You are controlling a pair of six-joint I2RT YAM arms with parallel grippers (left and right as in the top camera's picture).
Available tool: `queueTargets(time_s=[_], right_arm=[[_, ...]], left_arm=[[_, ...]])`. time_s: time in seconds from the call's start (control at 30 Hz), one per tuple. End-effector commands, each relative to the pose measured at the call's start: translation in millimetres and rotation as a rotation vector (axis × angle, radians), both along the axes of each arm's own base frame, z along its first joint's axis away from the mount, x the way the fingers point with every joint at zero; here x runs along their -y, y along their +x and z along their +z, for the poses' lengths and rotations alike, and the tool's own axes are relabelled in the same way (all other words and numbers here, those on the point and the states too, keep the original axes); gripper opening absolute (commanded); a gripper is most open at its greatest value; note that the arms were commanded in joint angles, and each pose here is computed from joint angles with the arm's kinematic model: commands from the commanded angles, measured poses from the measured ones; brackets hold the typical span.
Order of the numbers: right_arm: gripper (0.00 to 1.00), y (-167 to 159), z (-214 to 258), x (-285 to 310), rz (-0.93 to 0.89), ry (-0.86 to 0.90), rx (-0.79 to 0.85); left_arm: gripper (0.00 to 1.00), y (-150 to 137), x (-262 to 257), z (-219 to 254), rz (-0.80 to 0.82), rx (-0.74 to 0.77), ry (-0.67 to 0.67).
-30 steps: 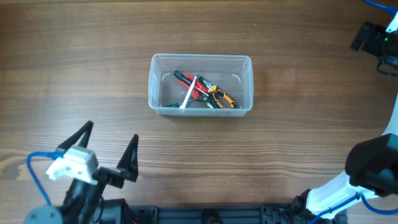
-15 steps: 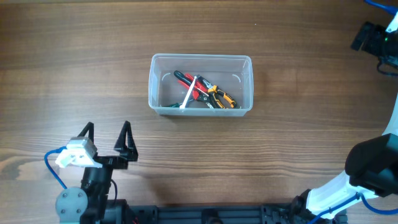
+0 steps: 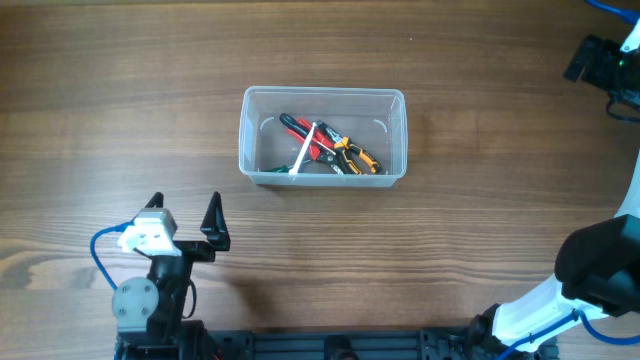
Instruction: Pack container
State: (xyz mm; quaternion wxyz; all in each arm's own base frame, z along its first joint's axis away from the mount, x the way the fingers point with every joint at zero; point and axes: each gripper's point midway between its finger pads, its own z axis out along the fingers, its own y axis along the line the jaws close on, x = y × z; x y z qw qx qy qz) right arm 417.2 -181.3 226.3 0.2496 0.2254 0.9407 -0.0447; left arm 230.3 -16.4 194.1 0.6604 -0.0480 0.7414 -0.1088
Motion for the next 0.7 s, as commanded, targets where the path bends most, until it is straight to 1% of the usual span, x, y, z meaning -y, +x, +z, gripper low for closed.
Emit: queueTargets(time_s=[0.0, 0.1, 0.33, 0.4, 0.5, 0.67], right_arm=[[1.00, 0.8, -6.6, 3.8, -0.024, 0.005, -0.012], [1.00, 0.8, -6.6, 3.8, -0.024, 0.005, -0.012], [1.00, 0.8, -6.6, 3.7, -0.024, 0.006, -0.012], [1.00, 0.8, -6.6, 3.7, -0.024, 0.006, -0.012], [1.00, 0.8, -6.6, 3.7, -0.024, 0.006, -0.012], [1.00, 0.8, -6.6, 3.7, -0.024, 0.005, -0.012]], left_arm=[[1.00, 2.5, 4.3, -15.3, -0.029, -0.011, 0.053], [1.00, 3.5, 7.0, -22.6, -0.050, -0.018, 0.088], [1.00, 6.1, 6.7, -44.2, -0.051, -0.058, 0.094], [1.00, 6.2, 7.3, -43.3, -0.060, -0.050, 0.131], [1.00, 6.2, 6.7, -43.6, -0.059, -0.049, 0.152], [1.00, 6.2, 6.7, -43.8, -0.060, -0.049, 0.157]])
